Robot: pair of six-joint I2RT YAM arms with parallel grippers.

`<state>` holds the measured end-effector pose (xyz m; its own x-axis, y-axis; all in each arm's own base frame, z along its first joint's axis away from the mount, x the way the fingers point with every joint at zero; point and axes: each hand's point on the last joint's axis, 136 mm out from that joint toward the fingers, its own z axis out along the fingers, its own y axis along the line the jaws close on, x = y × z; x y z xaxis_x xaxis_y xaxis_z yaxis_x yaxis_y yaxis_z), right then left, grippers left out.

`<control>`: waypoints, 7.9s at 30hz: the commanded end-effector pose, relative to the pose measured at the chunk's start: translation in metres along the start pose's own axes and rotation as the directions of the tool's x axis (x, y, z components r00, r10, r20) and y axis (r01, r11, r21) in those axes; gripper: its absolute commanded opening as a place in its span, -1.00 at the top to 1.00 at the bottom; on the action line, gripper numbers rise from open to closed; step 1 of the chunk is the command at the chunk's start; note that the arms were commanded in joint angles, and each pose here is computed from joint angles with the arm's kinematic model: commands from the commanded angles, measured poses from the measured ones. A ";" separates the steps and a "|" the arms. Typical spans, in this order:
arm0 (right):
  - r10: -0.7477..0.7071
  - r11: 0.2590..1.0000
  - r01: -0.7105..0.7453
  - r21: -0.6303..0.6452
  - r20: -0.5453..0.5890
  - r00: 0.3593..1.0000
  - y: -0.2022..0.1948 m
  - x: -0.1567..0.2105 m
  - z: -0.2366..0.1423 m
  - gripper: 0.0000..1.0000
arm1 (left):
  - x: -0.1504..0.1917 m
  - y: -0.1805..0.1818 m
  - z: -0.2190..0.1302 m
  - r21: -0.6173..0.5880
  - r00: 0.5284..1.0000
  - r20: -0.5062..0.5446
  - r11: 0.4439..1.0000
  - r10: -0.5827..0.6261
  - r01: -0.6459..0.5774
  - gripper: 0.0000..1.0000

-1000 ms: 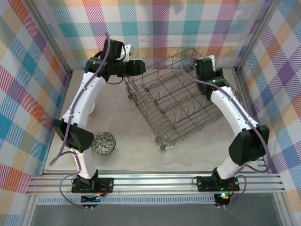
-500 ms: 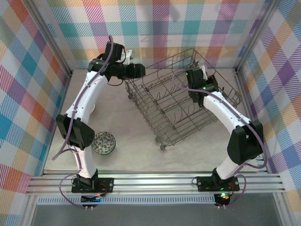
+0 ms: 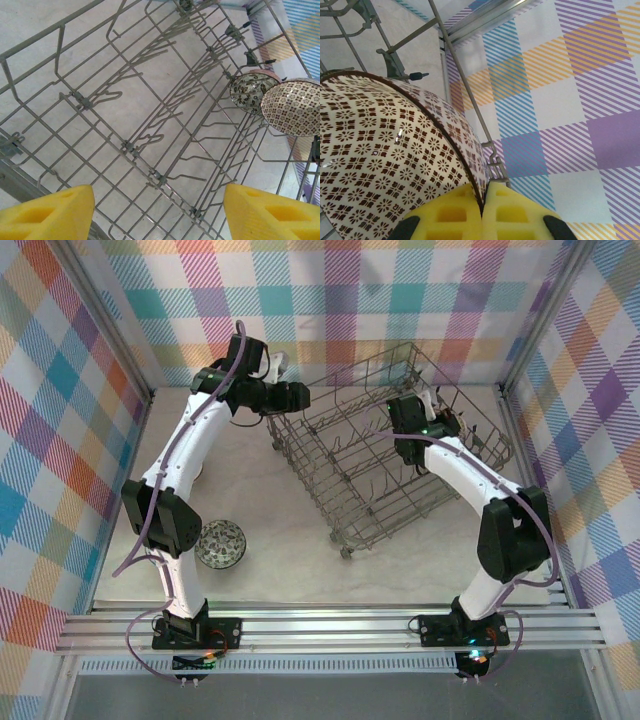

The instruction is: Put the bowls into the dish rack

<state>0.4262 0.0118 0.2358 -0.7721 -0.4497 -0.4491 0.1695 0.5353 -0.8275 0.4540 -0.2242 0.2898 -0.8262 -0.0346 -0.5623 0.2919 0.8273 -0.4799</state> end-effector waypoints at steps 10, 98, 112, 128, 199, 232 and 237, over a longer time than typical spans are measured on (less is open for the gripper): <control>-0.004 0.998 0.003 0.061 0.025 1.000 0.004 -0.021 -0.009 1.00 | -0.004 0.011 0.010 0.031 1.000 -0.006 0.999 0.012 -0.012 -0.38; -0.304 0.938 0.289 0.190 0.055 0.951 0.014 -0.032 0.020 1.00 | 0.042 0.025 0.035 0.030 0.983 -0.166 0.996 -0.076 0.083 -0.36; -0.359 0.919 0.334 0.210 0.094 0.928 0.014 -0.033 0.027 1.00 | 0.044 0.027 0.036 0.023 0.982 -0.171 0.996 -0.078 0.083 -0.36; -0.352 0.929 0.338 0.152 0.073 0.933 0.026 -0.004 0.030 1.00 | 0.044 0.029 0.039 0.015 0.981 -0.172 0.996 -0.087 0.091 -0.36; -0.294 0.953 0.293 0.077 0.001 0.956 0.066 0.004 0.033 0.31 | 0.046 0.025 0.047 0.015 0.979 -0.190 0.996 -0.079 0.084 -0.35; -0.026 0.986 0.035 -0.160 0.058 0.998 0.029 -0.043 0.009 -0.91 | 0.050 0.035 0.040 -0.079 0.977 -0.184 0.992 -0.111 0.098 -0.38; 0.023 0.960 -0.011 -0.280 0.041 0.999 0.033 -0.045 -0.004 -0.99 | 0.035 0.036 0.018 -0.125 0.990 -0.067 0.985 -0.126 0.116 -0.43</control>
<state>0.4735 0.0456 0.2283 -0.7355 -0.5112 -0.4447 0.0206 0.6391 -0.7689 0.4603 -0.2304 0.2866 -0.8079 -0.0552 -0.5868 0.3109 0.8060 -0.5038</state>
